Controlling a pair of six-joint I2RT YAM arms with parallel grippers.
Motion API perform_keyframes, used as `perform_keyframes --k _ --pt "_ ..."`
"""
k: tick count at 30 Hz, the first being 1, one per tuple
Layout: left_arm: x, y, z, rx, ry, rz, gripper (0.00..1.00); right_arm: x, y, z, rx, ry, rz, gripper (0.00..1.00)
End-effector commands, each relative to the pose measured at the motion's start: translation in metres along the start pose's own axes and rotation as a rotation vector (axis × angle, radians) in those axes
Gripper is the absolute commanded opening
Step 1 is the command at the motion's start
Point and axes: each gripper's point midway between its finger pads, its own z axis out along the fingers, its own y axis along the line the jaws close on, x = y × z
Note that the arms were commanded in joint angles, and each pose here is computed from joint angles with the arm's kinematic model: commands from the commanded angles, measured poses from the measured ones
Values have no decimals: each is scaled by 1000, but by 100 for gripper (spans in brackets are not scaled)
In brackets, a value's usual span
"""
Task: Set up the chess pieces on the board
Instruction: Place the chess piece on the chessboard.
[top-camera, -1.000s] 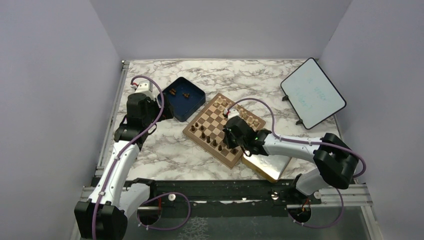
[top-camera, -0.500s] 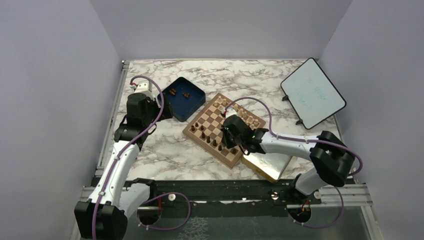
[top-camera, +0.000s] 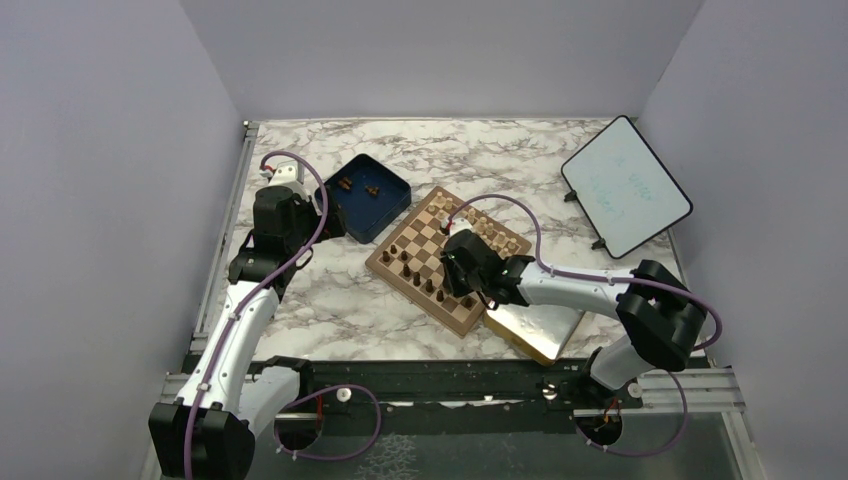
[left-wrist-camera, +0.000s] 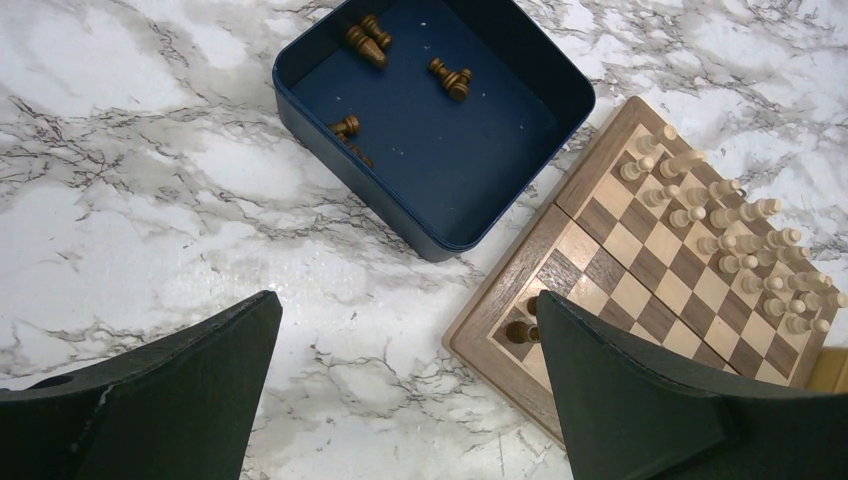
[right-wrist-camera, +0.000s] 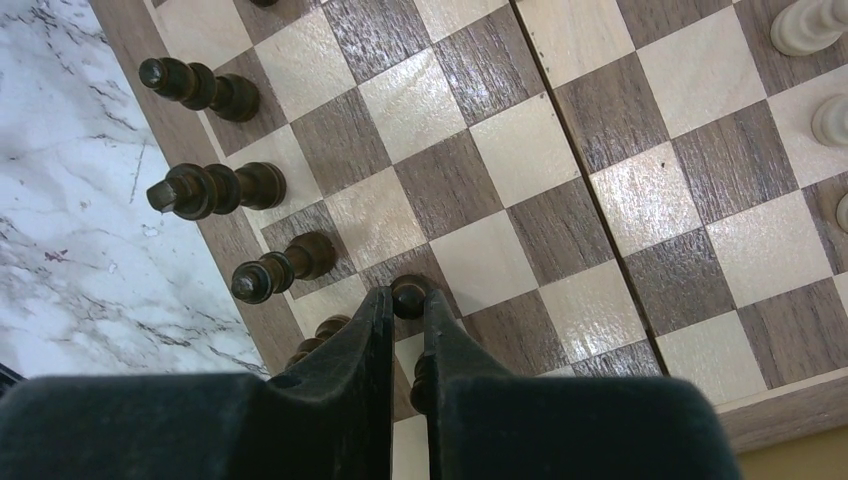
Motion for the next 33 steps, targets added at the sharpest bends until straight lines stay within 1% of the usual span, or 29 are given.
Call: perform_keyframes --k 1,18,33 --pt "-2 4 -2 -20 -19 2 99 -1 8 0 -16 19 3 16" --pt "-2 4 -2 -23 -20 2 99 0 12 -1 -28 31 20 22" --pt "-2 4 -2 -23 -19 2 99 1 11 -1 -17 41 26 25"
